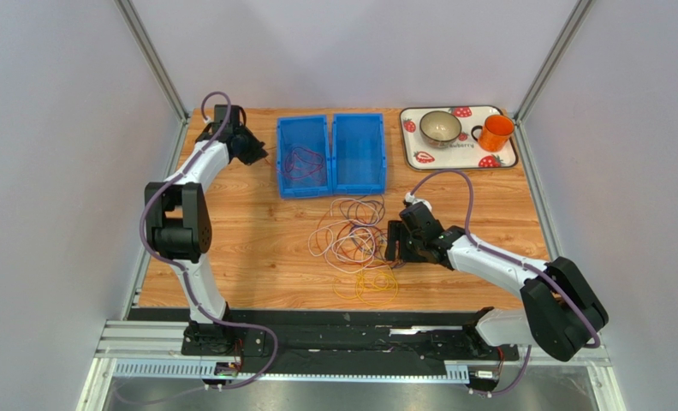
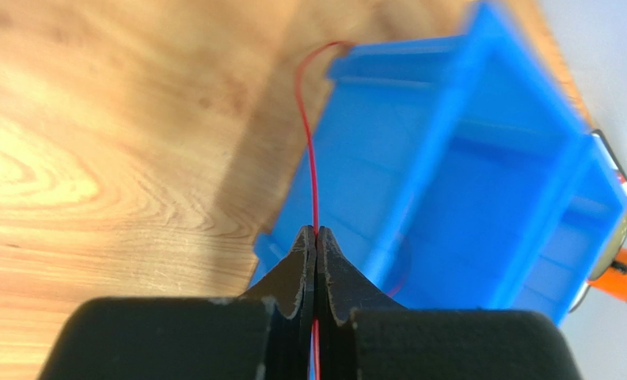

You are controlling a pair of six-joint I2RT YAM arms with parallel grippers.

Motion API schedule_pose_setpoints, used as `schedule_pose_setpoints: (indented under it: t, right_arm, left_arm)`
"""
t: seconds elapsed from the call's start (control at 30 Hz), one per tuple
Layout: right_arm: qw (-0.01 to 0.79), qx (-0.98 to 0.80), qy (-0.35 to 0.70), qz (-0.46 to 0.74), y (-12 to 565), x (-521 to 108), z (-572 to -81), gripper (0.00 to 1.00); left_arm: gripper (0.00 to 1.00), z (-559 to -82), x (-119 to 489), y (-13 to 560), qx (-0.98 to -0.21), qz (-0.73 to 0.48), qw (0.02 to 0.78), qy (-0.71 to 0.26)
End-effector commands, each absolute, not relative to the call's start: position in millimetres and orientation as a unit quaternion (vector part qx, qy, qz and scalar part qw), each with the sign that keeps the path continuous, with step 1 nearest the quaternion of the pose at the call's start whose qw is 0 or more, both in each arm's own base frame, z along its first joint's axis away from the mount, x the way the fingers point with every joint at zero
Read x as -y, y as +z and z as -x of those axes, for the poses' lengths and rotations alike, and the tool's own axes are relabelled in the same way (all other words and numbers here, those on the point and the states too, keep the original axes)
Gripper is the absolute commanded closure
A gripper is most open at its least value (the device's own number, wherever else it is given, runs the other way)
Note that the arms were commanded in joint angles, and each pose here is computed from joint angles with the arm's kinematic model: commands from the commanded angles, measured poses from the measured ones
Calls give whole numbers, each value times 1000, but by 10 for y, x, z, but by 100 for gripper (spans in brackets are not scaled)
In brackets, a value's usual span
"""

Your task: Untangle the cables

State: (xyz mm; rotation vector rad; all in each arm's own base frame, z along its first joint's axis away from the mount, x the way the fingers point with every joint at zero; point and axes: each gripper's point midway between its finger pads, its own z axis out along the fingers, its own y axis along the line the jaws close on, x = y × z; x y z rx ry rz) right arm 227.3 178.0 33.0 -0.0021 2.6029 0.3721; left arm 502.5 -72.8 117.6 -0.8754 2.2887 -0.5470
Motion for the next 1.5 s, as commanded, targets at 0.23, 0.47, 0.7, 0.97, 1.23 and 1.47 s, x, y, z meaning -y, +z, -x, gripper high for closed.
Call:
schedule_pose_setpoints:
  t: [0.23,0.47,0.7,0.97,1.23,1.47]
  right_arm:
    - [276,-945,173,6,539,-1993,-2440,29]
    - [280,-945,167,6,534,-1939,-2410,29]
    - [281,-945,169,7,542,-1943,-2416,29]
    - [281,-945,165,7,519,-1910,-2386,29]
    - [280,-946,162,6,497,-1896,-2385,29]
    - [279,-947,160,6,491,-1884,-2381,29]
  left_arm:
    - [100,-5052,1358,2756,-851,87,495,-151]
    - [100,-4965,1607,2902,-846,43,513,-141]
    - [100,-4959,1653,2992,-849,40,517,-102]
    - [100,-5056,1672,2591,-870,48,483,-86]
    - [100,-5163,1750,2359,-879,39,467,-88]
    - [32,-5335,1790,2363,-882,15,465,-73]
